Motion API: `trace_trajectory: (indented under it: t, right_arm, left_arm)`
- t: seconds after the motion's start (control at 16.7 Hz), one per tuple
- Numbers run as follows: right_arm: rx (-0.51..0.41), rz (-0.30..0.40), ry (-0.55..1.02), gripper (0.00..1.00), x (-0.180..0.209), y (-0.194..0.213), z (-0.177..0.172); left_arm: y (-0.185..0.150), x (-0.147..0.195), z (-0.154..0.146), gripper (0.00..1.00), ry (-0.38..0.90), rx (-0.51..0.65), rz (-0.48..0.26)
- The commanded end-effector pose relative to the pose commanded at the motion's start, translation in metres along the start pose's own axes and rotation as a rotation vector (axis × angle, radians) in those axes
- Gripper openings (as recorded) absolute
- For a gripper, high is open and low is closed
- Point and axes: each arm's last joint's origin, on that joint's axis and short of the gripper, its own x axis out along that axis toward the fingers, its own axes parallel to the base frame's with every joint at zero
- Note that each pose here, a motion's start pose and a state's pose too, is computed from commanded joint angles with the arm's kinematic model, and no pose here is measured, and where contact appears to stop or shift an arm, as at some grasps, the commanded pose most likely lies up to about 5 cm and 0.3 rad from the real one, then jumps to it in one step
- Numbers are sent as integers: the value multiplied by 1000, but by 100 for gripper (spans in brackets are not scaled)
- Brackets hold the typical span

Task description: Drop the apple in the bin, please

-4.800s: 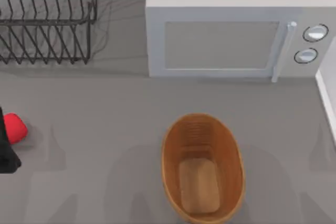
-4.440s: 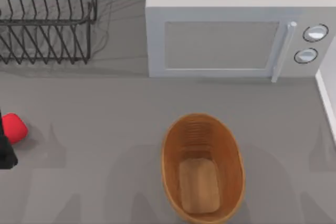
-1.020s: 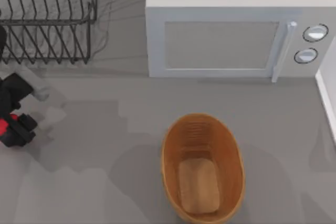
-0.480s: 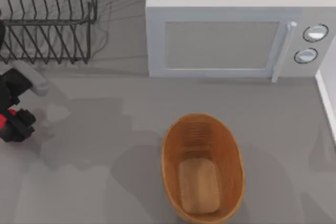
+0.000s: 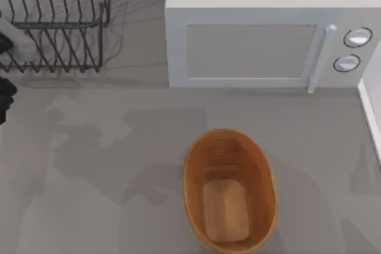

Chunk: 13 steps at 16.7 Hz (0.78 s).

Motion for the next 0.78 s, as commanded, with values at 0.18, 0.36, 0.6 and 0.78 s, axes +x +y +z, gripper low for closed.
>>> trace_trajectory:
  t: [0.18, 0.36, 0.6, 0.78]
  right_arm:
    - [0, 0, 0, 100, 0, 0, 0]
    - [0, 0, 0, 100, 0, 0, 0]
    - [0, 0, 0, 100, 0, 0, 0]
    - [0, 0, 0, 100, 0, 0, 0]
  left_arm:
    - [-5, -31, -5, 0, -18, -5, 18]
    - [-6, -35, -6, 0, -21, -6, 22]
    - [-6, -34, -3, 0, -19, -10, 19]
    - [-18, -34, 16, 0, -15, -40, 16]
